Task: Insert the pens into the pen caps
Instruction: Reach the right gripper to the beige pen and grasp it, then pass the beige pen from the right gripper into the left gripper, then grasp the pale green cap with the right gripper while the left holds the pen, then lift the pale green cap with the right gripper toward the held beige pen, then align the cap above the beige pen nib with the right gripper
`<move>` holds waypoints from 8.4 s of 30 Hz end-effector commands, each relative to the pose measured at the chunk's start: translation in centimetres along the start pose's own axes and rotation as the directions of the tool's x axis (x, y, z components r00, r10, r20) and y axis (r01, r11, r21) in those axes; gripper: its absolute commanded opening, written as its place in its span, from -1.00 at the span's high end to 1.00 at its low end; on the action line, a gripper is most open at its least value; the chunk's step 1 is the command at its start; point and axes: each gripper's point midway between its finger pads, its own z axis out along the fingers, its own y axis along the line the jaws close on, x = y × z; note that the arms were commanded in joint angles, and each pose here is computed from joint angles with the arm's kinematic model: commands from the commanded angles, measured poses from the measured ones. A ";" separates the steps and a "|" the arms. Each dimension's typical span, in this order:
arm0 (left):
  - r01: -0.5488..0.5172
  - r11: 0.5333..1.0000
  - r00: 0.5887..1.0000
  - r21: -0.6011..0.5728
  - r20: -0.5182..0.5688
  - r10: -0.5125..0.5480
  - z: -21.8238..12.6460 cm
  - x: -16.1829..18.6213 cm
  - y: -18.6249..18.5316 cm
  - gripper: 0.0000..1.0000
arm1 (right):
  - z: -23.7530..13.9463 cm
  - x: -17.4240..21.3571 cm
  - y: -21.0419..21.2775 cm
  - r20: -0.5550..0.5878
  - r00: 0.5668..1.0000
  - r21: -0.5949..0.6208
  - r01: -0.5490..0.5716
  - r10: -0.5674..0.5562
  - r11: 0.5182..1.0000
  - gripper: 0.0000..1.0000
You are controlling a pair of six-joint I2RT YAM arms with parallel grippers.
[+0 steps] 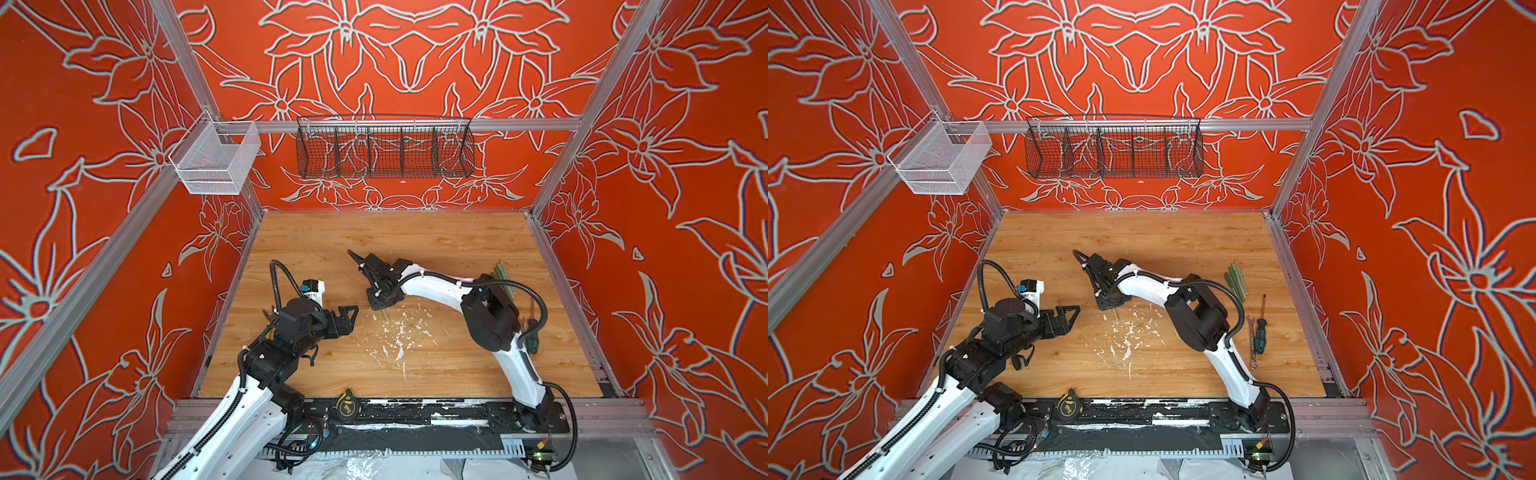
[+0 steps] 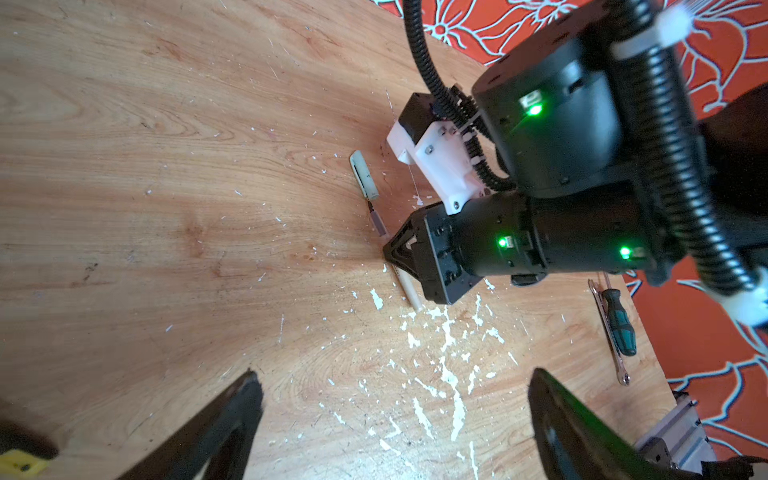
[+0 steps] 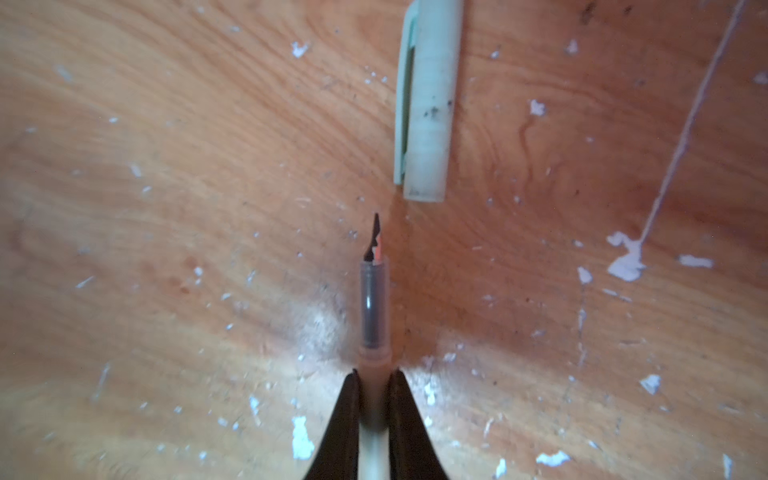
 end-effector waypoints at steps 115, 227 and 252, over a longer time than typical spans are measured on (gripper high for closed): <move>-0.071 0.986 0.994 0.154 -0.066 0.082 -4.5 -1.8 -4.2 1.00 | 4.6 -7.7 -2.5 -0.079 0.996 -0.091 0.039 -0.047 0.995 0.49; -0.175 0.784 0.839 0.595 -0.327 0.435 9.5 10.0 -13.0 1.00 | -16.9 1.7 -9.3 0.432 0.650 -0.644 -0.262 0.625 0.719 1.00; -0.184 0.799 0.855 0.573 -0.308 0.417 10.0 8.8 -12.8 1.00 | -17.0 1.7 -8.3 0.408 0.672 -0.677 -0.231 0.618 0.698 1.00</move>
